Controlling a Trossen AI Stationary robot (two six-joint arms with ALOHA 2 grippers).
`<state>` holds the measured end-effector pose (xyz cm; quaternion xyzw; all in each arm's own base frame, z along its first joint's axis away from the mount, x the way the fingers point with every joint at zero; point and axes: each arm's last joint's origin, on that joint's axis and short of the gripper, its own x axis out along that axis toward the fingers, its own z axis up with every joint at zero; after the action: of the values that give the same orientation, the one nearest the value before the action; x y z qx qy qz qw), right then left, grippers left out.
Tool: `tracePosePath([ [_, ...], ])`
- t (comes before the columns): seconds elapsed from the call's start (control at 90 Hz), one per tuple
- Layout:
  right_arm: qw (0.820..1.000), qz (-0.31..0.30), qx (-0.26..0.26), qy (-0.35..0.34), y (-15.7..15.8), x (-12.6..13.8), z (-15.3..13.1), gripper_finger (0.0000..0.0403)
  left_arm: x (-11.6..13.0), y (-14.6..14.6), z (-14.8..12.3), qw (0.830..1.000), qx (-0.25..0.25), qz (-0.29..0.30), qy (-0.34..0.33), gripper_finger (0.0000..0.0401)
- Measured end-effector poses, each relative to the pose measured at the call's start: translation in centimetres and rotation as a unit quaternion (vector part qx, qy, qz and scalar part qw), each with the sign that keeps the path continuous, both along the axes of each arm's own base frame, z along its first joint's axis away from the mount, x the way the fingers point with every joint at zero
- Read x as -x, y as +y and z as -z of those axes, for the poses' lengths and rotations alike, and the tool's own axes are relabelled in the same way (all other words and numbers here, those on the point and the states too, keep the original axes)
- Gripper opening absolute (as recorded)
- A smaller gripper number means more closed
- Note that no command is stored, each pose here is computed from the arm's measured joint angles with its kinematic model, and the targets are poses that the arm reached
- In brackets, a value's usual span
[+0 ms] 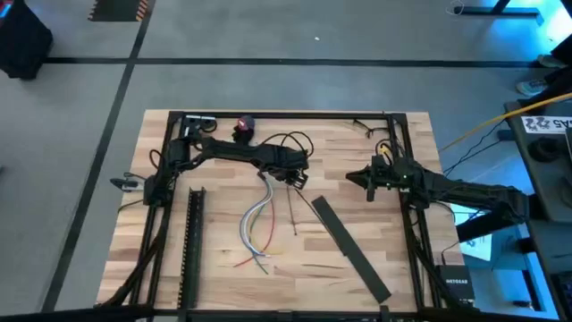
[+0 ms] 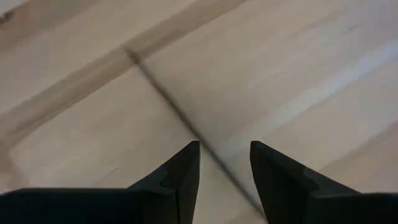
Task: Ziptie cables
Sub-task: Insert the left black zip tie tail into the locking head
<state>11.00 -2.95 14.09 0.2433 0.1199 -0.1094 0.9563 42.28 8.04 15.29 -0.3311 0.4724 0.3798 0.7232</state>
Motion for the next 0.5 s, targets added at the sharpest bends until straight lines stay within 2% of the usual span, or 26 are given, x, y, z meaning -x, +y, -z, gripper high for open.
tracePosePath([
  [0.089,1.0,0.0,-0.001,0.002,0.0,0.0,0.0,0.0033,0.2,0.3,0.6,1.0,0.002,-0.009,-0.002,0.0133],
  [0.167,1.0,0.0,-0.001,0.003,0.0,0.0,0.1,0.0033,0.2,0.4,0.9,1.0,-0.004,0.007,0.005,0.0122],
  [0.233,1.0,0.0,0.0,0.001,0.0,0.0,0.0,0.0033,0.1,0.4,1.0,1.0,-0.014,0.027,0.009,0.0098],
  [0.378,1.0,0.0,-0.001,0.002,0.0,0.0,0.0,0.0033,-0.3,0.5,1.4,0.997,-0.033,0.071,0.008,0.002],
  [0.5,1.0,-0.002,-0.001,0.001,0.0,0.0,0.0,0.0033,-0.5,0.4,1.6,0.995,-0.043,0.094,0.011,0.0004],
])
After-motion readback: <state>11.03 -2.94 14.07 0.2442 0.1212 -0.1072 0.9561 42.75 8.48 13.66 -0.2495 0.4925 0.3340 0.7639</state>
